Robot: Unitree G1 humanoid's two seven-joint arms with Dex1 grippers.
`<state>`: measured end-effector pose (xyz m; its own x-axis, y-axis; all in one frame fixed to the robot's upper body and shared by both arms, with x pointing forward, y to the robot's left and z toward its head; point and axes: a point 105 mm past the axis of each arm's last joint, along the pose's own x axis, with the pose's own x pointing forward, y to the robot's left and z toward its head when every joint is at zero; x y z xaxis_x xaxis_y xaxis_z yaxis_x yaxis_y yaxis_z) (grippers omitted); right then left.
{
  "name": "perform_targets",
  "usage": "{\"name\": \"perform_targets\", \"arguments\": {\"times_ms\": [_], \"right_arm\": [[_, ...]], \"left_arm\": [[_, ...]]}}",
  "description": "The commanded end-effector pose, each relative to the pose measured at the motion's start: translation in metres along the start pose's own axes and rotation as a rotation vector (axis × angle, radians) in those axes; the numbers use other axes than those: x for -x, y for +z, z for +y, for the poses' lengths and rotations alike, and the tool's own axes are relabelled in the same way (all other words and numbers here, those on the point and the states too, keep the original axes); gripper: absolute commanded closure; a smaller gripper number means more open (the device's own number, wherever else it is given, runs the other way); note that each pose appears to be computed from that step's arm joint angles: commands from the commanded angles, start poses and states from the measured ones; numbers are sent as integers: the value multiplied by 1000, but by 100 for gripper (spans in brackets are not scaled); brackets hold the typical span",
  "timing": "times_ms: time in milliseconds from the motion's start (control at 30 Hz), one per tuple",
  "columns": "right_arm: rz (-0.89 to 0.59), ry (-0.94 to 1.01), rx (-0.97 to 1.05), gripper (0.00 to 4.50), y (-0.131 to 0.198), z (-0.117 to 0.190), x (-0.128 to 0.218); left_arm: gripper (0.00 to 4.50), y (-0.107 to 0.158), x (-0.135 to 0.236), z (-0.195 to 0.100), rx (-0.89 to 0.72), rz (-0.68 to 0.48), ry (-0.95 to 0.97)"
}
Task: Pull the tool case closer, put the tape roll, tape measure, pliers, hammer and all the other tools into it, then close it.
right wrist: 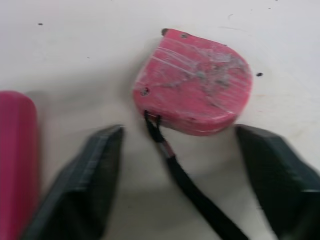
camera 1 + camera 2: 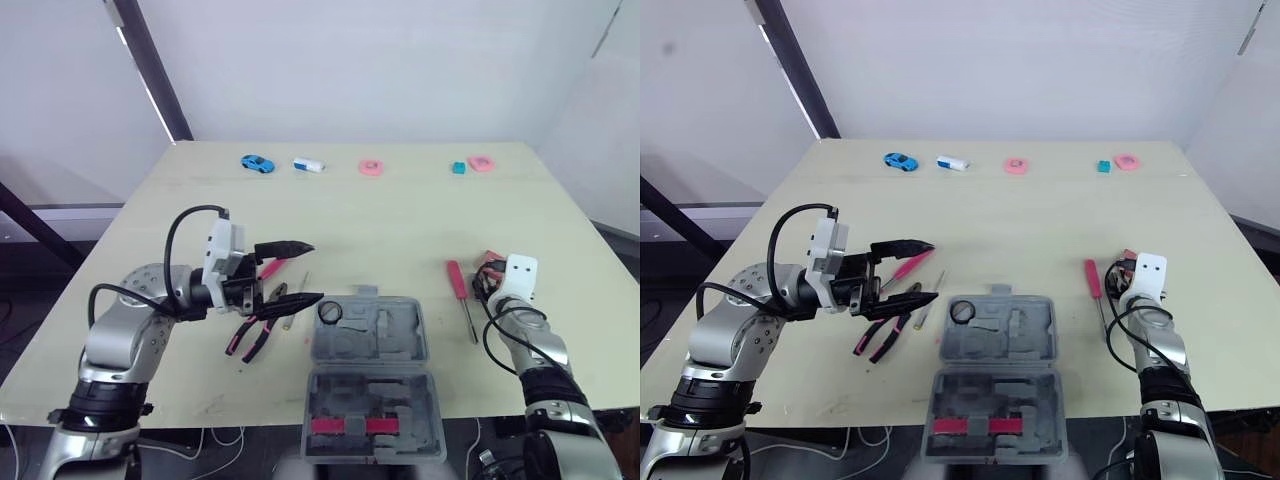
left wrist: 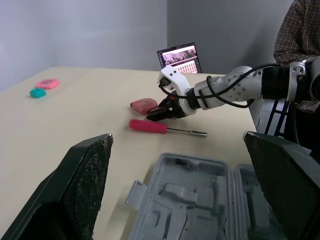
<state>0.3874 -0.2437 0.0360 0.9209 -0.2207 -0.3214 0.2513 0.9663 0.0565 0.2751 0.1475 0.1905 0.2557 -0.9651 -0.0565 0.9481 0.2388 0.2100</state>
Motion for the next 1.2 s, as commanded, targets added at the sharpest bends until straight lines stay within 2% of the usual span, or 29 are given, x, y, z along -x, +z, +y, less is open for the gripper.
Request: {"name": "perform_targets", "arguments": {"times_ms": [33, 67, 100, 133, 167, 500, 867, 1033, 1067, 1100, 1200], "right_arm": [[33, -55, -1, 277, -10, -7, 4], [40, -55, -3, 325, -14, -4, 6], [49, -53, -2, 343, -17, -2, 8], [55, -52, -1, 407, -20, 0, 9], [64, -56, -9, 446, -22, 1, 10], [54, -71, -4, 446, -21, -6, 16], [76, -34, 81, 446, -26, -22, 47], [26, -38, 60, 223, -16, -20, 42], [23, -36, 59, 194, -15, -20, 41], [23, -16, 48, 139, -13, -18, 37], [22, 10, 20, 139, -9, -17, 29]], "left_arm": [[0, 6, 2, -1, -35, -11, 4], [0, 5, 3, -1, -32, -12, 9], [0, 4, 4, 0, -29, -12, 14], [0, 3, 4, 0, -27, -12, 17], [0, 3, 4, 1, -24, -13, 21], [0, 3, 3, 2, -31, -22, 15], [0, 3, -1, -1, -33, -34, -1], [0, 3, -3, -3, -35, -35, -13], [0, 3, -3, -3, -35, -35, -14], [0, 3, -3, -3, -35, -36, -16], [0, 3, -4, -2, -36, -37, -17]]}}
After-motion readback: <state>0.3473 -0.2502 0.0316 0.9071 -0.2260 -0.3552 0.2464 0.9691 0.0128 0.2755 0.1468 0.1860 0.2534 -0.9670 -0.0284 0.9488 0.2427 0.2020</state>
